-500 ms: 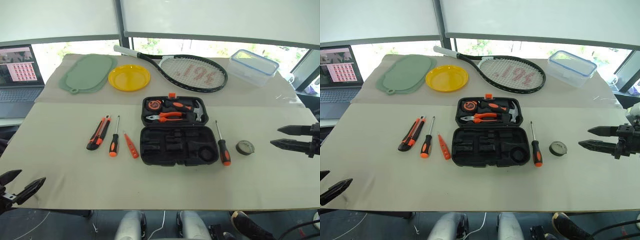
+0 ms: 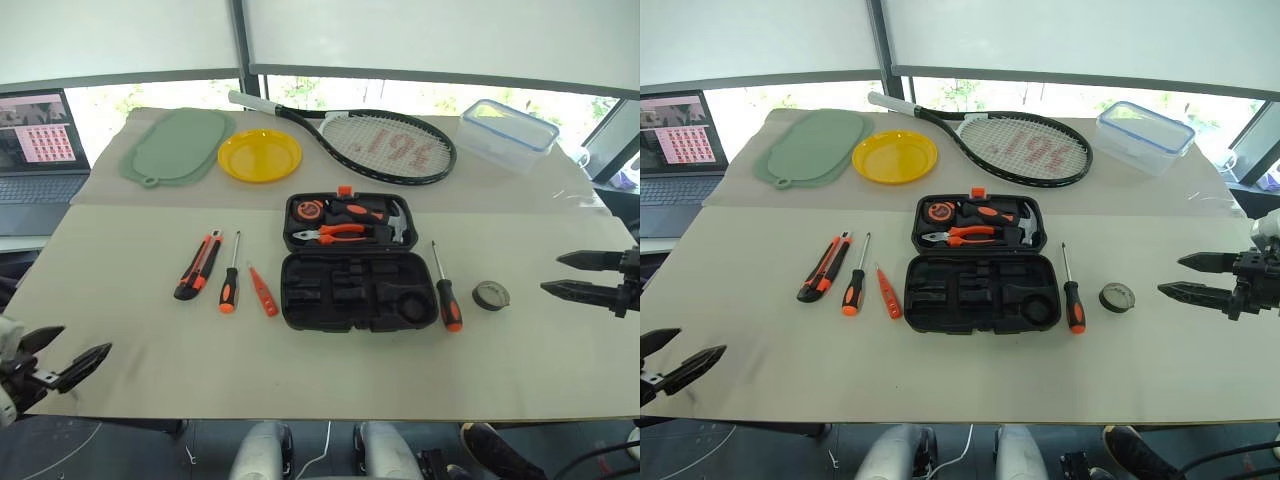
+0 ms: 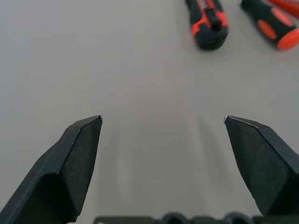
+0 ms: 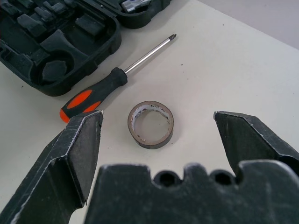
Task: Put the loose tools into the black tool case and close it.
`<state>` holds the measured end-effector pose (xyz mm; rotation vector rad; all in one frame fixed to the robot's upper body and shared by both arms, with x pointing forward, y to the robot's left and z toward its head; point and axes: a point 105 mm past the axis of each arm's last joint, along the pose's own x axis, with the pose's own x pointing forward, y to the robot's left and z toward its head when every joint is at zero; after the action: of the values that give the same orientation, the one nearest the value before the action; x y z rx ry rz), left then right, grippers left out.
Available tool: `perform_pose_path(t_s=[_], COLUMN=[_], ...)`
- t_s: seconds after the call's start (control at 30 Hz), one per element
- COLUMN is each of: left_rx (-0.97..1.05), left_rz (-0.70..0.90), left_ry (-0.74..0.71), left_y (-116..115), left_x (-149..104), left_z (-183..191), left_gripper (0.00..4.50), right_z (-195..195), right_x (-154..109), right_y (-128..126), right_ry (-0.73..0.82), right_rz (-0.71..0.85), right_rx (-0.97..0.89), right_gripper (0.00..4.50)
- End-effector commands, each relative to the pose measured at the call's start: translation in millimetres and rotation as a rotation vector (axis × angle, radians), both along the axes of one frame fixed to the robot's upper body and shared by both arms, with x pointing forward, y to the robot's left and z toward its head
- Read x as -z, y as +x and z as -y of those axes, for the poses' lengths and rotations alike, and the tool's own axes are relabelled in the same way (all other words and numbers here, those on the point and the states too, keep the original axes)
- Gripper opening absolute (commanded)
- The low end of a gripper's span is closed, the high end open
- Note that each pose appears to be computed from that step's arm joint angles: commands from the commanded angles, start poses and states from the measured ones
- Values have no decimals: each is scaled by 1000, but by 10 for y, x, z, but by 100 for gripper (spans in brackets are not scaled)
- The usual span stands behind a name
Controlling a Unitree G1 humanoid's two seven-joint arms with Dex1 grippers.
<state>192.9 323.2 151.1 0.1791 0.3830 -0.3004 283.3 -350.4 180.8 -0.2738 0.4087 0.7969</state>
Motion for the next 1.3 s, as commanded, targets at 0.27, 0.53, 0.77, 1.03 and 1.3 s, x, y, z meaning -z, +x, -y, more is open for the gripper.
perform_pose_path(t_s=[0.27,0.53,0.77,1.03,1.3], left_rx=[12,-78,-28,-12,12], left_rz=[-176,-217,-198,-192,-306], left_ry=[8,40,15,38,-18], left_y=[590,881,1034,1064,1016], left_x=[-31,138,194,209,468], left_z=[878,1029,1275,1397,1532], left_gripper=[450,450,450,450,398], right_z=[-966,-1502,-1631,-1683,-1727], right_x=[-489,-607,-593,-590,-602], right_y=[-176,-381,-462,-487,-492], right_ry=[-16,43,62,81,71], right_rz=[199,231,235,232,239], right_rx=[-272,-405,-442,-447,-470], right_gripper=[442,442,442,442,450])
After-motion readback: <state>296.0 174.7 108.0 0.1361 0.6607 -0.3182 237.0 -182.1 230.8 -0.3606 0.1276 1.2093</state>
